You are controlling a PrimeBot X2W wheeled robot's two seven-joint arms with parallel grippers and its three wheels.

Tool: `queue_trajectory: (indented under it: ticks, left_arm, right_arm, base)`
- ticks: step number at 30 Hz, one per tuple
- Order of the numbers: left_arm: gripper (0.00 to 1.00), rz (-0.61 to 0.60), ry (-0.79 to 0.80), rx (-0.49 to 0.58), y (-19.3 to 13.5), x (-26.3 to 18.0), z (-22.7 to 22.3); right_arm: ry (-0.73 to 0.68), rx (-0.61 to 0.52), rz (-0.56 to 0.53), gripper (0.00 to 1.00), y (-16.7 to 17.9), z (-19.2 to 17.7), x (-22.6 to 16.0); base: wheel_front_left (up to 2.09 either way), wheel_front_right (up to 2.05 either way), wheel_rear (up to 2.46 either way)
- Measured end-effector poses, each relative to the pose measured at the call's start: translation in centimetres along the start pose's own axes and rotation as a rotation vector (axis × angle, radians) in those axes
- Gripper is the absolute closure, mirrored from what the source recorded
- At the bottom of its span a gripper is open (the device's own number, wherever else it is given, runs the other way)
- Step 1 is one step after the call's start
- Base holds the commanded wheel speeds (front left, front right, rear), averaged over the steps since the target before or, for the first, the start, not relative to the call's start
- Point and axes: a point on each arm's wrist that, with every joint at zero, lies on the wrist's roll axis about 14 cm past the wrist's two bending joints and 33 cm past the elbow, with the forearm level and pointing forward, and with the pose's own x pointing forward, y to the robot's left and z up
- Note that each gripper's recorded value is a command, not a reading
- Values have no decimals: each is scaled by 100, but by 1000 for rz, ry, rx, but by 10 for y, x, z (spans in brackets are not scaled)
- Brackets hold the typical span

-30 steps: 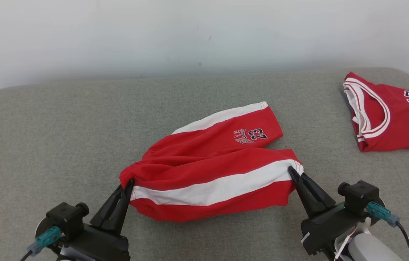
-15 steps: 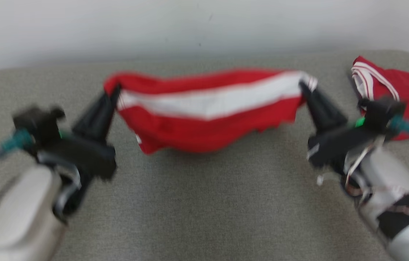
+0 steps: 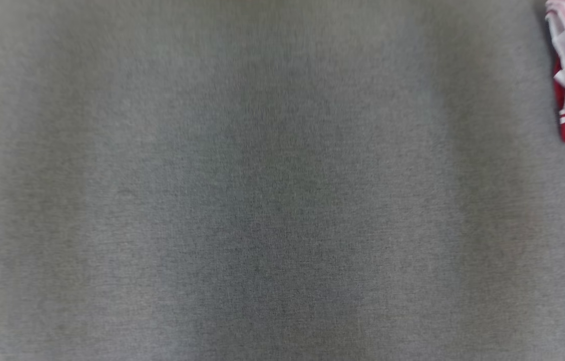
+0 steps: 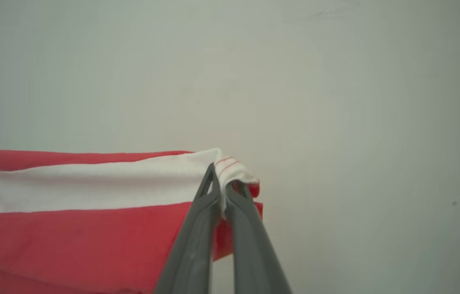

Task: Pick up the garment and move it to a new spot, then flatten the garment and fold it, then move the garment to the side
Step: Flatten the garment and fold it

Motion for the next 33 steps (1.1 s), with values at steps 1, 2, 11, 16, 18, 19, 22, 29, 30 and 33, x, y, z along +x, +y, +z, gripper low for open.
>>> queue_trajectory:
  ticks: [1, 2, 11, 16, 18, 19, 22, 29, 30, 33]
  left_arm:
    - [100, -4, -11, 5, 2, 9, 2]
    - [100, -5, -19, 15, 5, 17, 2]
    - [100, 6, 57, -9, 28, 39, -83]
    - [100, 11, 150, -48, 33, 22, -145]
    - [100, 17, 181, -66, 34, 10, -163]
    - [100, 19, 196, -77, 34, 3, -169]
    - [100, 18, 231, -97, 31, -17, -181]
    - [100, 30, 274, -177, 15, -78, -192]
    - [100, 40, 286, -194, 12, -90, -195]
    - [100, 58, 309, -220, -2, -122, -198]
  right_arm:
    - [-9, -8, -1, 100, -1, 1, 10]
    - [-13, -19, -1, 100, -2, 0, 18]
    - [33, -42, -49, 100, -28, -70, 48]
    - [124, -37, -62, 100, -37, -129, 38]
    - [155, -28, -63, 100, -38, -148, 28]
    - [171, -24, -60, 100, -37, -156, 23]
    - [208, -7, -45, 100, -29, -174, 4]
    - [284, 65, -47, 100, -23, -200, -65]
    - [298, 73, -44, 100, -21, -202, -76]
    - [345, 100, -32, 100, -11, -212, -112]
  base:
    - [0, 0, 0]
    - [0, 0, 0]
    - [0, 0, 0]
    - [0, 0, 0]
    - [0, 0, 0]
    - [0, 0, 0]
    - [0, 0, 0]
    - [0, 0, 0]
    - [0, 0, 0]
    - [0, 0, 0]
